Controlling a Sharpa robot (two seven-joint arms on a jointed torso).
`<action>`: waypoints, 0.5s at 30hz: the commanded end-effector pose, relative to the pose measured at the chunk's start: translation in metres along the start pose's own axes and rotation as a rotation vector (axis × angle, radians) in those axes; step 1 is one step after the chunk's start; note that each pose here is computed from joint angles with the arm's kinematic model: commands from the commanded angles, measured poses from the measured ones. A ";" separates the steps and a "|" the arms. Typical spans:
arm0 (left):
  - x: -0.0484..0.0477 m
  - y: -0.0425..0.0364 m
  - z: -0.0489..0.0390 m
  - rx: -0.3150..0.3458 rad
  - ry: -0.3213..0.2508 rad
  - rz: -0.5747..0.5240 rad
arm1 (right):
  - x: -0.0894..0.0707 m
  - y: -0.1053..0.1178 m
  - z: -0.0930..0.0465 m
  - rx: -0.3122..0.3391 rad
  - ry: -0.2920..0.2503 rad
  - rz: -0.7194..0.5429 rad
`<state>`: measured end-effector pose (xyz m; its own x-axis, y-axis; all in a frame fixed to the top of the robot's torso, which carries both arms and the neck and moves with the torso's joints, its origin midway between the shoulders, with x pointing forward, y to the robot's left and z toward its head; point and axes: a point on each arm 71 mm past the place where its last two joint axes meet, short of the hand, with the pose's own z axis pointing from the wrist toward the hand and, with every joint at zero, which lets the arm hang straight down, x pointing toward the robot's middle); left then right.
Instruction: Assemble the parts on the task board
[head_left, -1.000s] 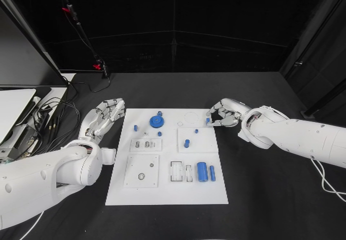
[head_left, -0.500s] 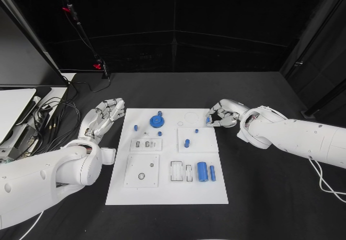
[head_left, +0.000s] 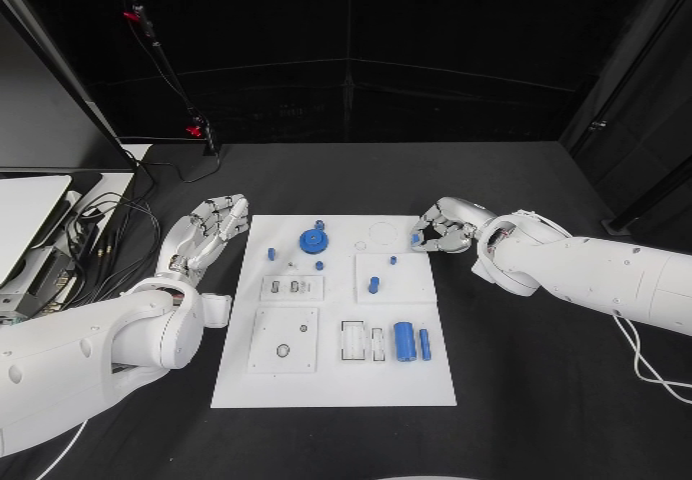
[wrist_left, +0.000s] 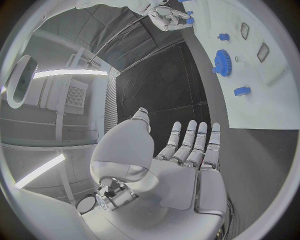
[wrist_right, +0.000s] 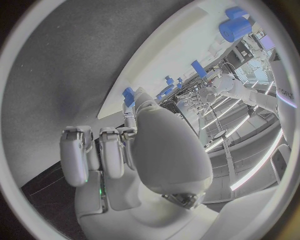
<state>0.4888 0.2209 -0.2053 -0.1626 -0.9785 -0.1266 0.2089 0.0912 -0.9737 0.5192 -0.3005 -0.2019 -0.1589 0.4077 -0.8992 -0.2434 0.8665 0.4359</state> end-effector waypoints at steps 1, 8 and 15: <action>0.0011 -0.0185 -0.0019 0.252 0.010 -0.004 | 0.000 0.001 0.000 0.005 -0.007 -0.010; 0.0008 -0.0186 -0.0022 0.252 0.010 -0.003 | 0.000 0.005 0.000 -0.015 -0.037 -0.008; 0.0006 -0.0186 -0.0024 0.251 0.010 -0.004 | -0.005 0.011 -0.002 -0.062 -0.120 0.009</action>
<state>0.4885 0.2213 -0.2053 -0.1625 -0.9786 -0.1263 0.2086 0.0911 -0.9738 0.5157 -0.2946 -0.1999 -0.1201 0.4215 -0.8988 -0.2660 0.8586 0.4382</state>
